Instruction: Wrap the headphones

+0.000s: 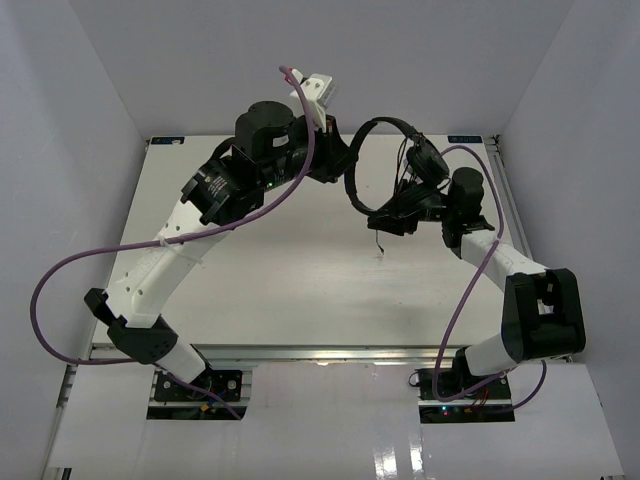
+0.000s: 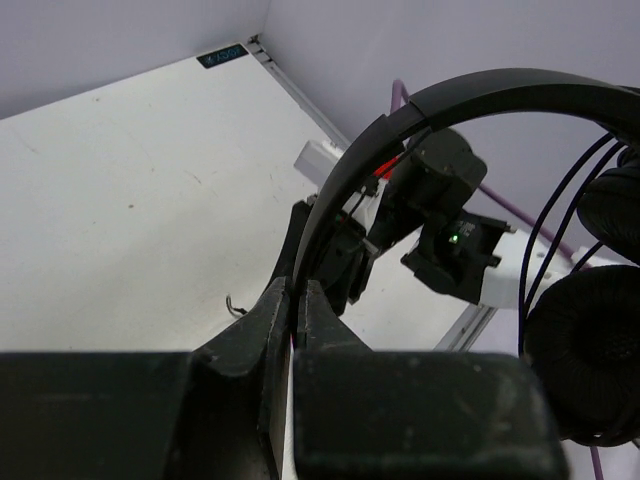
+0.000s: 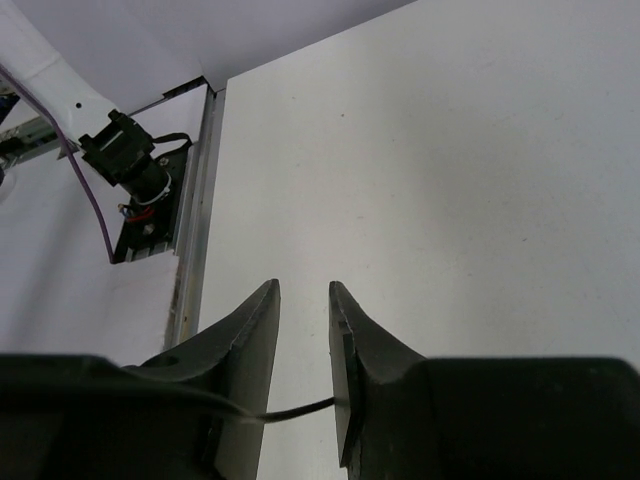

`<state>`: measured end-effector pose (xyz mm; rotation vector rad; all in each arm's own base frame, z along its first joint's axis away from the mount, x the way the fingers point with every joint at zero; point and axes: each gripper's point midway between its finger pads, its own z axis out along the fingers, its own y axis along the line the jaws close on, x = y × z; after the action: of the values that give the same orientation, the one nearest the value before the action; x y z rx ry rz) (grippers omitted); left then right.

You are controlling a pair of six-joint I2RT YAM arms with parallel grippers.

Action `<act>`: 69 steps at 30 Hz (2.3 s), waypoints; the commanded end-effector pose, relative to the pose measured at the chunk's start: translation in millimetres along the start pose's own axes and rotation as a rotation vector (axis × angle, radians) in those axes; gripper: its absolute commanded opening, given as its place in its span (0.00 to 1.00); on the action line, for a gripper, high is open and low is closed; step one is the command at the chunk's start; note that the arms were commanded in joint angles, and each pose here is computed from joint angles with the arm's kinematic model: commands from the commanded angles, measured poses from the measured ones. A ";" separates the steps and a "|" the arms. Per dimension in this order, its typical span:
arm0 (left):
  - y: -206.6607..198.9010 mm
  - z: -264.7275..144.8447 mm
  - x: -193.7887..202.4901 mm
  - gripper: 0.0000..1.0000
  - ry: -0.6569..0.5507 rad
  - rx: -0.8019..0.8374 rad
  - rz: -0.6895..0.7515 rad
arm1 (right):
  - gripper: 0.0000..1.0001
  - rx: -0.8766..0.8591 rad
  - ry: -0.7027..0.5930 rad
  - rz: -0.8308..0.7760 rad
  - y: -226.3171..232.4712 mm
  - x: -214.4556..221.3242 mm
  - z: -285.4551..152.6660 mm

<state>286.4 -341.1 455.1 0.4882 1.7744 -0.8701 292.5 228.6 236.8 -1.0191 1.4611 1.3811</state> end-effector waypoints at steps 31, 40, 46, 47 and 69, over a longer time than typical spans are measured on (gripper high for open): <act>30.6 -39.7 -114.2 0.00 -0.412 -0.264 -0.116 | 0.11 -0.108 0.018 -0.035 47.8 29.2 -10.2; 120.4 -0.1 -65.4 0.00 -0.300 -0.416 -0.152 | 0.08 0.147 0.299 -0.320 75.4 53.1 -34.2; 164.5 25.2 -26.2 0.00 -0.210 -0.491 -0.143 | 0.08 0.231 0.380 -0.481 93.9 42.1 -50.6; 167.9 30.1 -20.3 0.00 -0.193 -0.496 -0.140 | 0.08 0.241 0.394 -0.499 94.2 40.9 -52.9; 193.8 136.7 65.3 0.00 0.043 -0.426 -0.327 | 0.08 0.093 0.616 -0.511 111.2 86.2 -52.8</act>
<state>470.2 -308.7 223.4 -0.0068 2.2067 -0.4930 177.0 181.9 203.0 -1.6551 1.5182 0.6054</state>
